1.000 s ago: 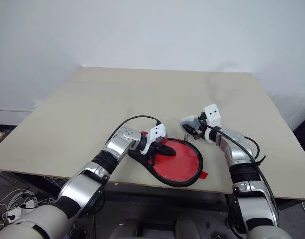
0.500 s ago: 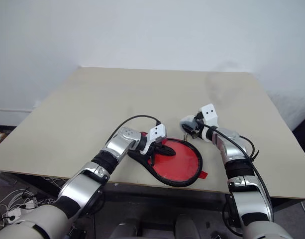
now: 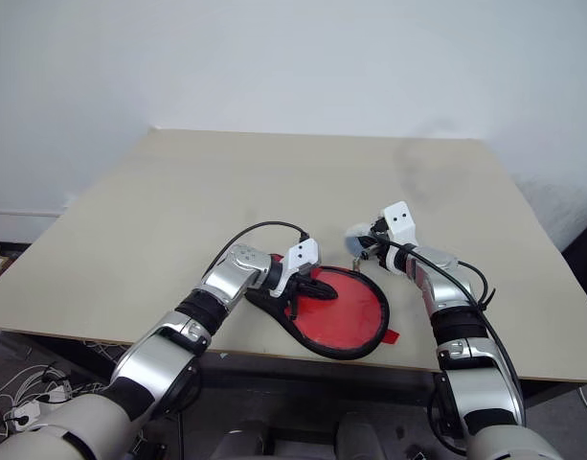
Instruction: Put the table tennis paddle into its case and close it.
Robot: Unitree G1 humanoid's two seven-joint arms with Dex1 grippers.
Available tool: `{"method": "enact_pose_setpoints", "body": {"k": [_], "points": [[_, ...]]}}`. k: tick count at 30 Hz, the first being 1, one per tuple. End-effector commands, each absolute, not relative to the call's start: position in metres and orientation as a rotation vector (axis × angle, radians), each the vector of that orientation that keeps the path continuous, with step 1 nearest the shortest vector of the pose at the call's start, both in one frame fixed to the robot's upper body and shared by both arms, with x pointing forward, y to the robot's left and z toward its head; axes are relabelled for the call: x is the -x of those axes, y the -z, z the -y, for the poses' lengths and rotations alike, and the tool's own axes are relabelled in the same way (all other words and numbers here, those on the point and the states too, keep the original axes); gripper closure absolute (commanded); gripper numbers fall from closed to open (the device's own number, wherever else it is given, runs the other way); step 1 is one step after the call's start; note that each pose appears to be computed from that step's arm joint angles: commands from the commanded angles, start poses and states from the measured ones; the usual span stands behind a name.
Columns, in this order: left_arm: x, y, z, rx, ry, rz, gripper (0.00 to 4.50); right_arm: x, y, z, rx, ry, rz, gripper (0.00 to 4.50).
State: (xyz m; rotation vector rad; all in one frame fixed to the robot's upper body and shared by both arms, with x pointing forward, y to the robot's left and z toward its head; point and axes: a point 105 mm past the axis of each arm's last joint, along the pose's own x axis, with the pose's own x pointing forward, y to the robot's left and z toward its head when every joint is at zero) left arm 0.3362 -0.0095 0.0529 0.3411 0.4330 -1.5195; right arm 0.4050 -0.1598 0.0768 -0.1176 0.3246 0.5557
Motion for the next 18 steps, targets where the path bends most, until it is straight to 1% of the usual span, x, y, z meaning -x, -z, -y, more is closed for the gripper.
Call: {"method": "enact_pose_setpoints", "body": {"k": [1, 7, 14, 18], "points": [[-0.337, -0.053, 0.009, -0.372, 1.515, -0.436, 4.50, -0.407, -0.089, 0.160, 0.143, -0.552, -0.289, 4.25], [-0.336, -0.051, 0.009, -0.372, 1.515, -0.441, 4.50, -0.404, -0.084, 0.171, 0.170, -0.512, -0.318, 4.25], [-0.334, -0.046, 0.005, -0.399, 1.521, -0.482, 4.50, -0.393, -0.091, 0.196, 0.187, -0.456, -0.296, 4.25], [-0.335, -0.042, 0.003, -0.416, 1.510, -0.506, 4.50, -0.387, -0.091, 0.203, 0.198, -0.439, -0.293, 4.25]]}}
